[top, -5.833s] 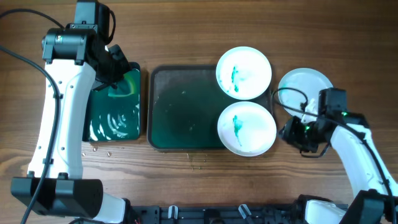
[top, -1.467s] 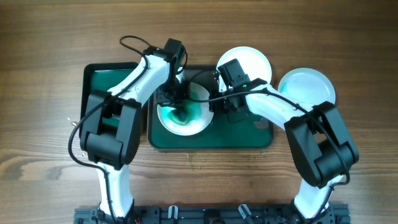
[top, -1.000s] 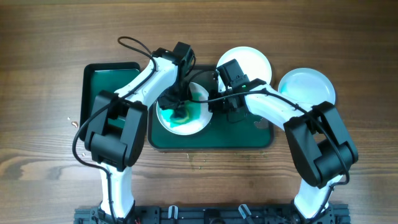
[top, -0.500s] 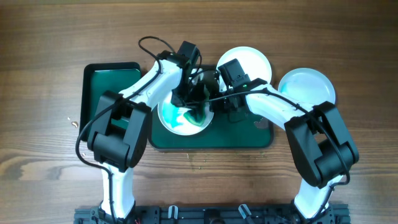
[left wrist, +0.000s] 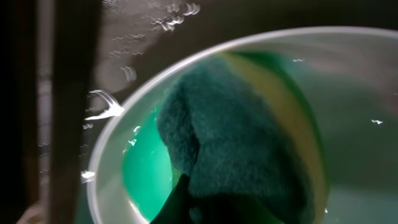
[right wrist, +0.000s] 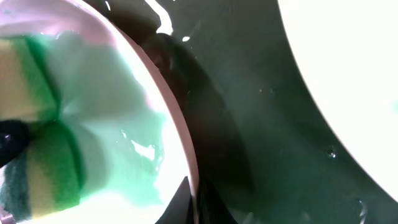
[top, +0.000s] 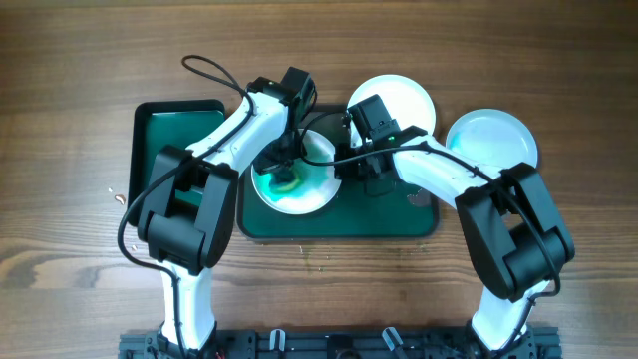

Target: Clean dirty plates on tray and stack at the side

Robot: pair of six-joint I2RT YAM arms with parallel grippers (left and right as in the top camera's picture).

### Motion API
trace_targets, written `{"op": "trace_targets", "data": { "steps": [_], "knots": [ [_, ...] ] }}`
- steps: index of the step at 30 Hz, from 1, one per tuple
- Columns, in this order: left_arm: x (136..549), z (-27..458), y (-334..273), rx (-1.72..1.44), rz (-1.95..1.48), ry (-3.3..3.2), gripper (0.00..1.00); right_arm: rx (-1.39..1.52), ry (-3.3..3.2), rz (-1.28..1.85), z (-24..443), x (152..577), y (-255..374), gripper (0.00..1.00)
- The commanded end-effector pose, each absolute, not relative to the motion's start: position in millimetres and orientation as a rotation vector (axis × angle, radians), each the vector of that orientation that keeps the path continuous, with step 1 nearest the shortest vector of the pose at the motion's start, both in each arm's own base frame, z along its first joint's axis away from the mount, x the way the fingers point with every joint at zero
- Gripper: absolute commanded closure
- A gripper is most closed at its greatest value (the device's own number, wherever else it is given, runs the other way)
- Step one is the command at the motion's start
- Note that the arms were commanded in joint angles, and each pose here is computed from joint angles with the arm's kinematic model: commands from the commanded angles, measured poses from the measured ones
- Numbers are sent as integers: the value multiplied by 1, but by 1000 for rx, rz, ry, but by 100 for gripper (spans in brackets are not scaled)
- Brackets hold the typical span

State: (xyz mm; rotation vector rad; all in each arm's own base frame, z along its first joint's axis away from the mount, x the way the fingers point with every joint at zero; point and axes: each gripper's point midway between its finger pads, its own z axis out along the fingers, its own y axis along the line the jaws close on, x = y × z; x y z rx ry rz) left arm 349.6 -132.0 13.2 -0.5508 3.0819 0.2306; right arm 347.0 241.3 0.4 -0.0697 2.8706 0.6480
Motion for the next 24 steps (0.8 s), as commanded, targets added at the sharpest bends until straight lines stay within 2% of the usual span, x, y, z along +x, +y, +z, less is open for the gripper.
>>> {"op": "trace_targets", "data": {
  "steps": [1,8,13,16,20,24],
  "knots": [
    [337,16,-101,-598,449,3085,96,-39,2936,557,-20,335,226,96],
    [348,88,-112,-465,73,3069,96,-73,2931,553,-15,333,225,96],
    [349,141,-66,-581,-24,2953,96,-73,2910,500,-4,336,219,96],
    [350,157,-33,-639,-28,2900,96,-54,2885,366,9,339,201,96],
    [351,158,-5,-754,-18,2871,96,-155,2748,116,46,344,186,96],
    [352,158,-1,-767,-19,2863,96,-235,2466,-232,111,348,176,96]
  ]
}}
